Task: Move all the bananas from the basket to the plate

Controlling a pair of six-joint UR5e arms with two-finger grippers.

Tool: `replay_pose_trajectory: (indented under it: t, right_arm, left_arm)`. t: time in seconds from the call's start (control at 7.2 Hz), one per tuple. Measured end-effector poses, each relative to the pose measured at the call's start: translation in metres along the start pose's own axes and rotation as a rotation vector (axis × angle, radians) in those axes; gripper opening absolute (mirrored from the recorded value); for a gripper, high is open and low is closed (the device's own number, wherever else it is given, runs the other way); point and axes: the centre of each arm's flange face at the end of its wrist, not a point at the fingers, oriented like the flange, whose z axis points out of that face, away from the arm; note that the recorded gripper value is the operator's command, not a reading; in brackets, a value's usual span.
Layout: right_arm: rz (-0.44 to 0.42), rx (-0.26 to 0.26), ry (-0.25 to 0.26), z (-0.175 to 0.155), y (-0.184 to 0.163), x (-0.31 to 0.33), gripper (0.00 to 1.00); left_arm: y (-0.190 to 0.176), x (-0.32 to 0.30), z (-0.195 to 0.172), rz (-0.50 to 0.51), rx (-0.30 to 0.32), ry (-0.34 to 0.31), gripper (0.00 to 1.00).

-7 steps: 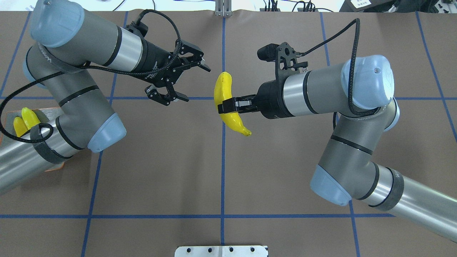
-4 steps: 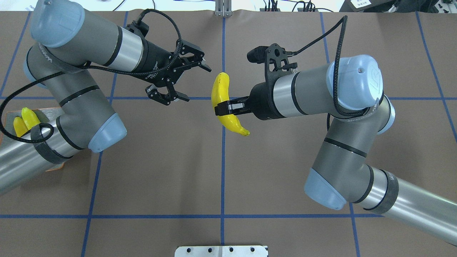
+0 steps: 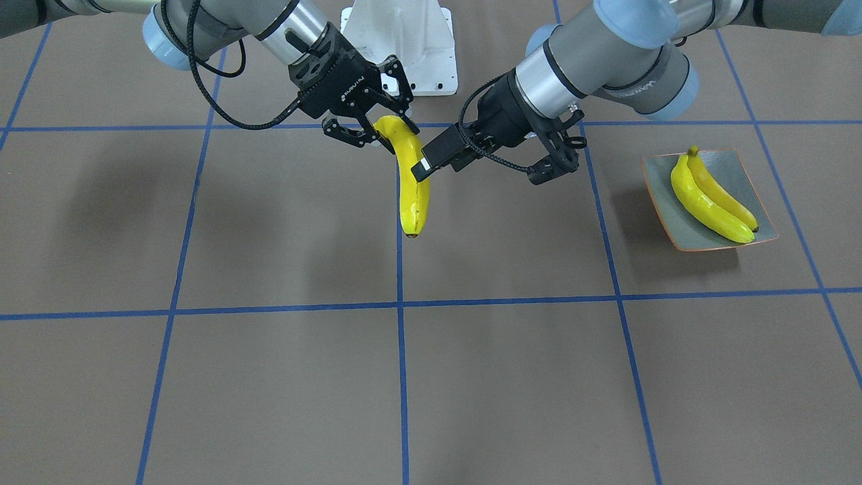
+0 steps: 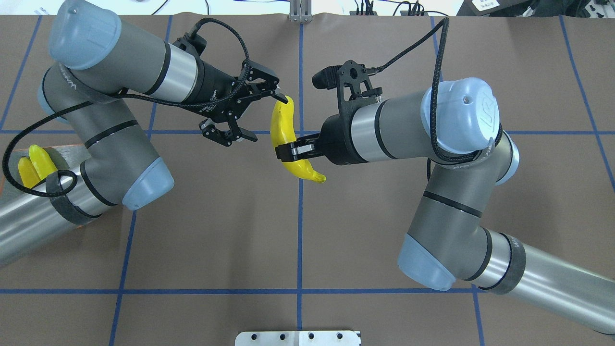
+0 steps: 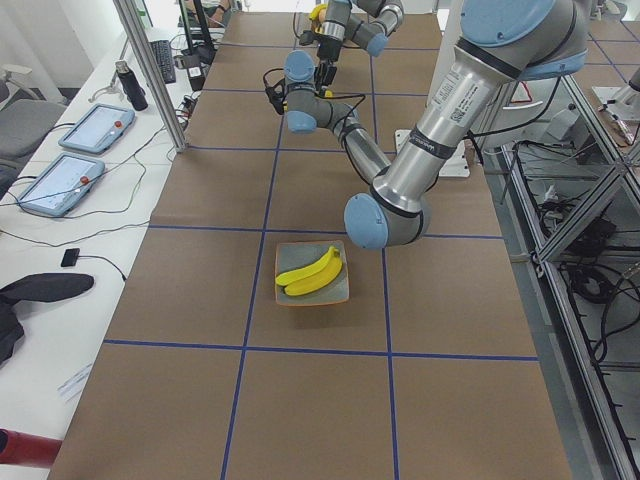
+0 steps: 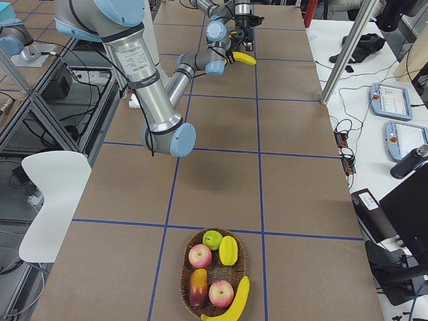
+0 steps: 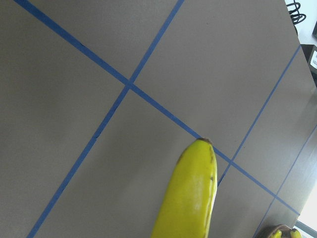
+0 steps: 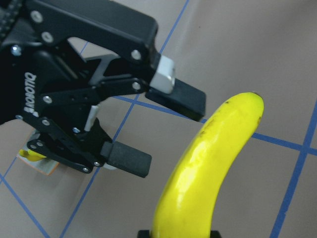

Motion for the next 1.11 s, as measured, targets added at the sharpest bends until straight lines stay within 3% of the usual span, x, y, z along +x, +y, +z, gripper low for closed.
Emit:
replay_pose_trajectory:
  t: [0.97,1.11]
  right_arm:
    - [-0.016,0.024,-0.066,-0.009,0.006,-0.015,0.00]
    - [-0.016,0.029,-0.074,-0.011,0.006,-0.015,0.00]
  left_arm:
    - [0.010,-0.002,0.001,0.043,-0.029,0.027,0.97]
    - [0.011,-0.002,0.001,0.044,-0.029,0.029,0.65]
